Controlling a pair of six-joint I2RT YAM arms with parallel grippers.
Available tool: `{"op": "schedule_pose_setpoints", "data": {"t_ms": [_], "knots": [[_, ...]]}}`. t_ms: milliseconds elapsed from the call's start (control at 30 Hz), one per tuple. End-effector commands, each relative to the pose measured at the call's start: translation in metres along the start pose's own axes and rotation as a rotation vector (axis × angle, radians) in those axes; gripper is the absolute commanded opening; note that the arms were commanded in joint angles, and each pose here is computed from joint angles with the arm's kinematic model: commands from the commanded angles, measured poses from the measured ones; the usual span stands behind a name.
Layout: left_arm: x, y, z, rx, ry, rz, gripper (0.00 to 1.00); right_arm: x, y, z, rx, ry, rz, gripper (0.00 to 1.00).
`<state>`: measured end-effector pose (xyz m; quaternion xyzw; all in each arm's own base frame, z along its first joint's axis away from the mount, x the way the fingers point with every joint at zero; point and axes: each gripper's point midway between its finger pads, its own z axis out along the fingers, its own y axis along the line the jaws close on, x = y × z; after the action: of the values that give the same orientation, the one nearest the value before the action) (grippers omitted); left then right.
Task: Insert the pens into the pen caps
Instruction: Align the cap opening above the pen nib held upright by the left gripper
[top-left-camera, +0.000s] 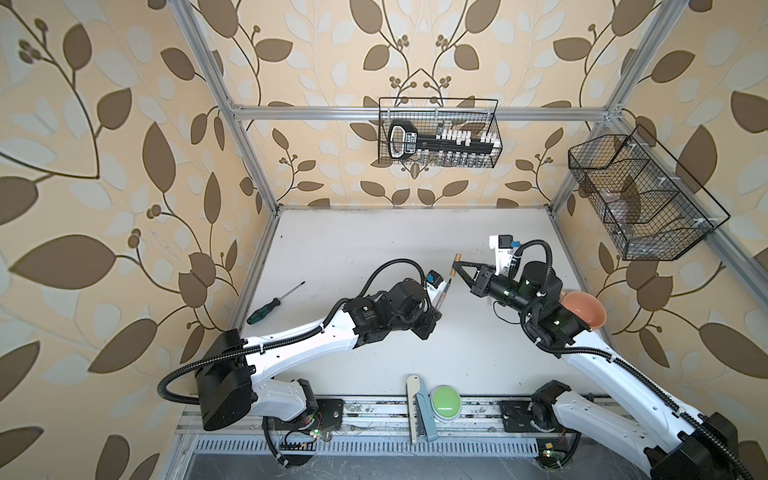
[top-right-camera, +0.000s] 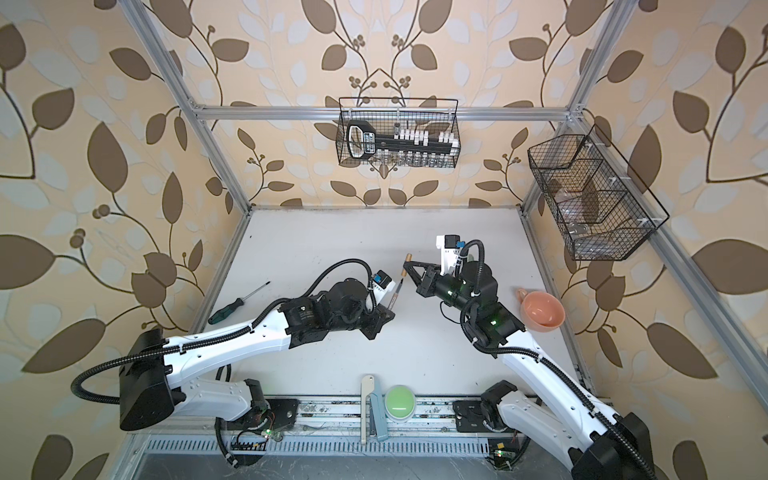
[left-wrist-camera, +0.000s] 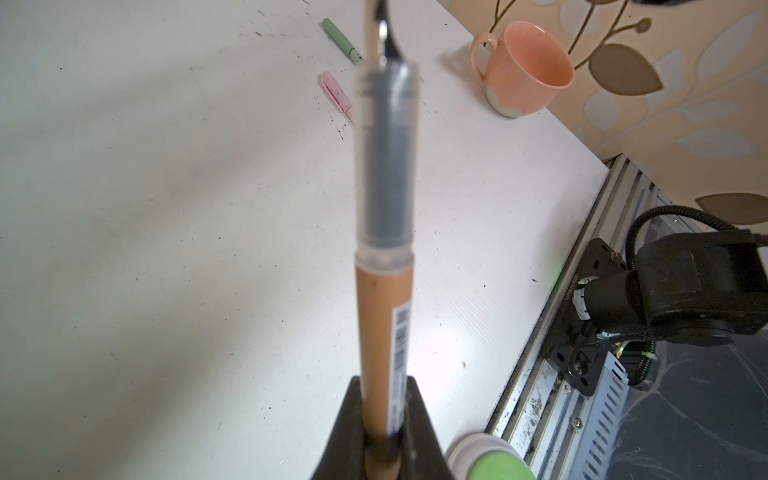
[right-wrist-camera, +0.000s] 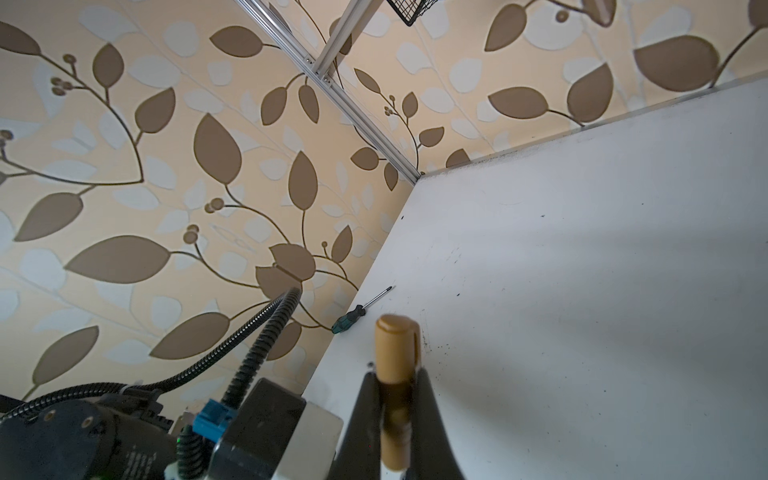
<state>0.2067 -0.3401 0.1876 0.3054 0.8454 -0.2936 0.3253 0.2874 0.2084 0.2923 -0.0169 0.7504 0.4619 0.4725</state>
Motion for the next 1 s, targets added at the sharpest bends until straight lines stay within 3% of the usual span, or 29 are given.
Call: {"op": "schedule_pose_setpoints", "data": {"t_ms": [0, 967], "knots": [[-0.026, -0.013, -0.014, 0.031, -0.077, 0.007, 0.00, 0.003, -0.008, 0.001, 0.025, -0.013, -0.011, 0.00], [-0.019, -0.008, -0.016, 0.014, -0.070, 0.008, 0.00, -0.005, -0.016, 0.000, 0.009, -0.061, 0.037, 0.00]]}}
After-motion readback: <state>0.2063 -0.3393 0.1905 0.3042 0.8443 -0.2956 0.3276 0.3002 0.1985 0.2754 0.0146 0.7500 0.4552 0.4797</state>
